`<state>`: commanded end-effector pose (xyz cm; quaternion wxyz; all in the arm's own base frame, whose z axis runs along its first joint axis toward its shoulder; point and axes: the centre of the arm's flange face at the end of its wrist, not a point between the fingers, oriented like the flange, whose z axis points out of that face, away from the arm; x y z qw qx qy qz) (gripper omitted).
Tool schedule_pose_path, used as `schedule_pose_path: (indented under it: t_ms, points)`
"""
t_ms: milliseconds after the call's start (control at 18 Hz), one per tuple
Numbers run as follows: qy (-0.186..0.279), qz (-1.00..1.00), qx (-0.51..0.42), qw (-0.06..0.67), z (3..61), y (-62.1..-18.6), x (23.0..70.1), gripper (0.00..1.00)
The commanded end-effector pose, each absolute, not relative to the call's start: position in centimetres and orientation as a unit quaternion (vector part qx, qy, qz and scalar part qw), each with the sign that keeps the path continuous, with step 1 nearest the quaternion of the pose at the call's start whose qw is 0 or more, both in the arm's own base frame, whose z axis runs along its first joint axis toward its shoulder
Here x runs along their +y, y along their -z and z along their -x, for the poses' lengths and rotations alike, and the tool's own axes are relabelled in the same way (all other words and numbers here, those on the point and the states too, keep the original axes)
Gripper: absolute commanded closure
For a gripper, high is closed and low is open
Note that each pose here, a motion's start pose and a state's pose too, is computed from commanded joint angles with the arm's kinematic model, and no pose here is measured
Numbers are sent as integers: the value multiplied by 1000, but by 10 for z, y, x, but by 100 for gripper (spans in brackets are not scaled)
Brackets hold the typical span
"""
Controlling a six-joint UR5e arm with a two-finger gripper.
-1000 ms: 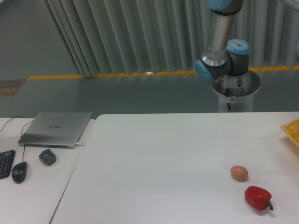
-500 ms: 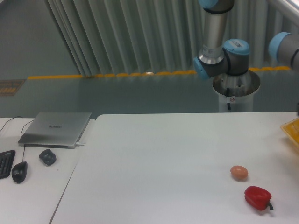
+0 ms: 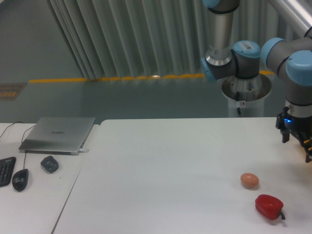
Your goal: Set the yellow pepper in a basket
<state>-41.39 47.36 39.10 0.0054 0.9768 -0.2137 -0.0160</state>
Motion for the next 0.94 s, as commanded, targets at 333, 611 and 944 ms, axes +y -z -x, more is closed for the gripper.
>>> schedule_pose_path:
  t_ms: [333, 611, 944]
  points:
    - [21, -975, -222, 1, 418, -393, 484, 0]
    - [27, -968, -249, 1, 382, -403, 501, 0]
    - [22, -966, -259, 7, 364, -393, 507, 0]
